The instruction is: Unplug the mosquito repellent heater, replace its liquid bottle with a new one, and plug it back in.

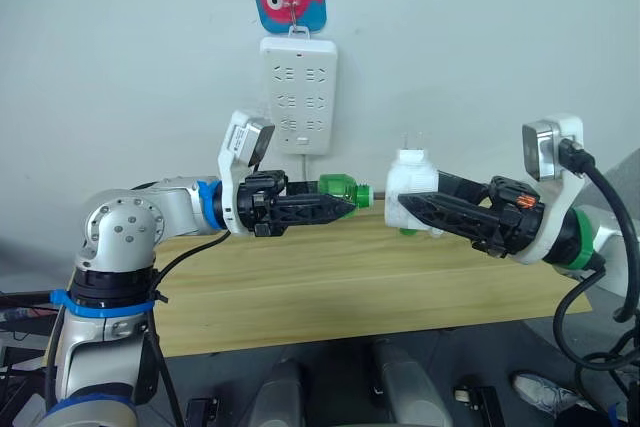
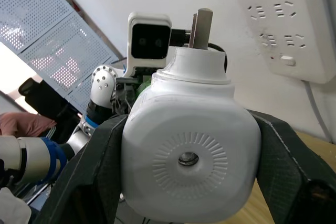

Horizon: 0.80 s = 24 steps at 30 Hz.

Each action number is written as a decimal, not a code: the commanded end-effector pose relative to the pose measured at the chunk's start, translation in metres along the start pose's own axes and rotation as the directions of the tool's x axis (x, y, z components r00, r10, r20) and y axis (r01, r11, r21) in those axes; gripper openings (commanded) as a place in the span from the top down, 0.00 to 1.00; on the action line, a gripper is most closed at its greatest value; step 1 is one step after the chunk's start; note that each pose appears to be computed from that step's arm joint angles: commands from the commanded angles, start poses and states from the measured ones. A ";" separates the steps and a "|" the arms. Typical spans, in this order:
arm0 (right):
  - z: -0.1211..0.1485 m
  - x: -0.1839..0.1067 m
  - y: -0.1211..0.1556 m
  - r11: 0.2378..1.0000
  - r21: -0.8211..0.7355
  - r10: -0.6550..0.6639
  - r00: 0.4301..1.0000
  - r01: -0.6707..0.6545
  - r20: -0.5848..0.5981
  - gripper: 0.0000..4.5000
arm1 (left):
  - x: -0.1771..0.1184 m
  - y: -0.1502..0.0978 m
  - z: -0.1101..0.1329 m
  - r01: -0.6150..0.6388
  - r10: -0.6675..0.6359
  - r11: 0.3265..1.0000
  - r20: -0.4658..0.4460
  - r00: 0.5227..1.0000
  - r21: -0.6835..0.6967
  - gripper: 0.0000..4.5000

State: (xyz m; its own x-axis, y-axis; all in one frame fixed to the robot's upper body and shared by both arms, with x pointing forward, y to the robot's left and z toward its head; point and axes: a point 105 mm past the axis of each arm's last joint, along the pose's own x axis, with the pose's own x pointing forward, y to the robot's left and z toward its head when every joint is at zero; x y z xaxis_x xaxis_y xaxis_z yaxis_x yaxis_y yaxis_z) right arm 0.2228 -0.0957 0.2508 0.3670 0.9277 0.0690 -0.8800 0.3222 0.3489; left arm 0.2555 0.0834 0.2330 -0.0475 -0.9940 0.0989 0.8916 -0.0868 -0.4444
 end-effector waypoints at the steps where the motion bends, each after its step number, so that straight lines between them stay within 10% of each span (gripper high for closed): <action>1: 0.005 0.001 0.014 0.998 -0.027 0.059 0.998 -0.058 0.014 0.33 | 0.002 -0.005 0.004 0.021 -0.021 0.999 -0.006 1.000 0.043 0.49; 24: 0.002 0.011 0.025 0.993 -0.038 0.112 0.993 -0.113 -0.036 0.33 | 0.009 -0.008 -0.007 0.058 -0.056 0.997 -0.039 0.998 0.047 0.49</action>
State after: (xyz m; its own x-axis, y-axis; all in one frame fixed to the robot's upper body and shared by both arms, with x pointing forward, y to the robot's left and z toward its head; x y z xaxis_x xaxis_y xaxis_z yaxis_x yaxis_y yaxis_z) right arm 0.2248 -0.0896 0.2522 0.3609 0.9318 0.0395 -0.8865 0.3296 0.3249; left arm 0.2571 0.0859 0.2281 -0.0407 -0.9946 0.0956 0.8952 -0.0788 -0.4386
